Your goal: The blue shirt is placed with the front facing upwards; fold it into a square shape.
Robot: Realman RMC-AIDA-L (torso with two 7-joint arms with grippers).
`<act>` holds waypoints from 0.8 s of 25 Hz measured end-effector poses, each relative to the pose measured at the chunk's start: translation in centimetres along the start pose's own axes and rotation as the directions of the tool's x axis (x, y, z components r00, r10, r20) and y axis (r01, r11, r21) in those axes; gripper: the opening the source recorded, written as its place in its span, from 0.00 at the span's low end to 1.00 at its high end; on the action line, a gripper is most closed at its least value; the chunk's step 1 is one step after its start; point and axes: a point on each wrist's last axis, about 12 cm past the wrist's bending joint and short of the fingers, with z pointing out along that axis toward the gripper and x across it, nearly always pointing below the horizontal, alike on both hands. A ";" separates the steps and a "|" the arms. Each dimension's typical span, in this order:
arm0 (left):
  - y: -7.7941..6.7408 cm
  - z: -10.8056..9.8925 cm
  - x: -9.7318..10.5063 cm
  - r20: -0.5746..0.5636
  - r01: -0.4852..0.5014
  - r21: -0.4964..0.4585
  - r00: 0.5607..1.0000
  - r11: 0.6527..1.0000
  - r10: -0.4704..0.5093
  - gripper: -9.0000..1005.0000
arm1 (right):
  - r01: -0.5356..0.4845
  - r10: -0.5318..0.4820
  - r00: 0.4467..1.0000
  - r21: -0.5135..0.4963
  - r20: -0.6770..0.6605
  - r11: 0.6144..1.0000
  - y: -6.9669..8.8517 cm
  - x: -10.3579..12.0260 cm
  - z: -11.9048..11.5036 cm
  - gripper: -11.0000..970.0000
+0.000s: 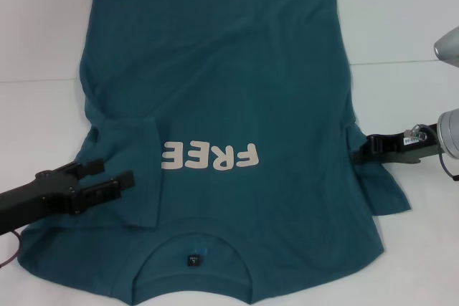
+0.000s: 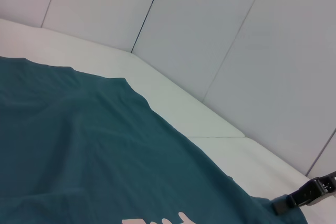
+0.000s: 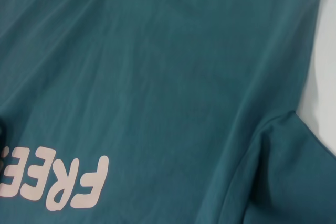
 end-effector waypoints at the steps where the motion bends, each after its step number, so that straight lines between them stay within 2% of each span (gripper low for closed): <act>1: 0.0 0.0 0.0 0.000 0.000 0.000 1.000 1.000 0.000 0.89 | 0.007 -0.007 1.000 0.001 0.001 1.000 0.0 0.0 0.0 0.24; 6: 0.0 0.0 0.0 0.000 -0.001 0.000 1.000 1.000 0.001 0.89 | 0.039 -0.039 0.999 0.014 0.005 0.999 -0.1 -0.2 -0.2 0.04; 20: 0.0 -0.1 0.0 -0.001 -0.001 -0.001 1.000 1.000 0.001 0.88 | 0.042 -0.045 0.997 0.053 0.057 0.998 -1.5 -1.4 -2.5 0.05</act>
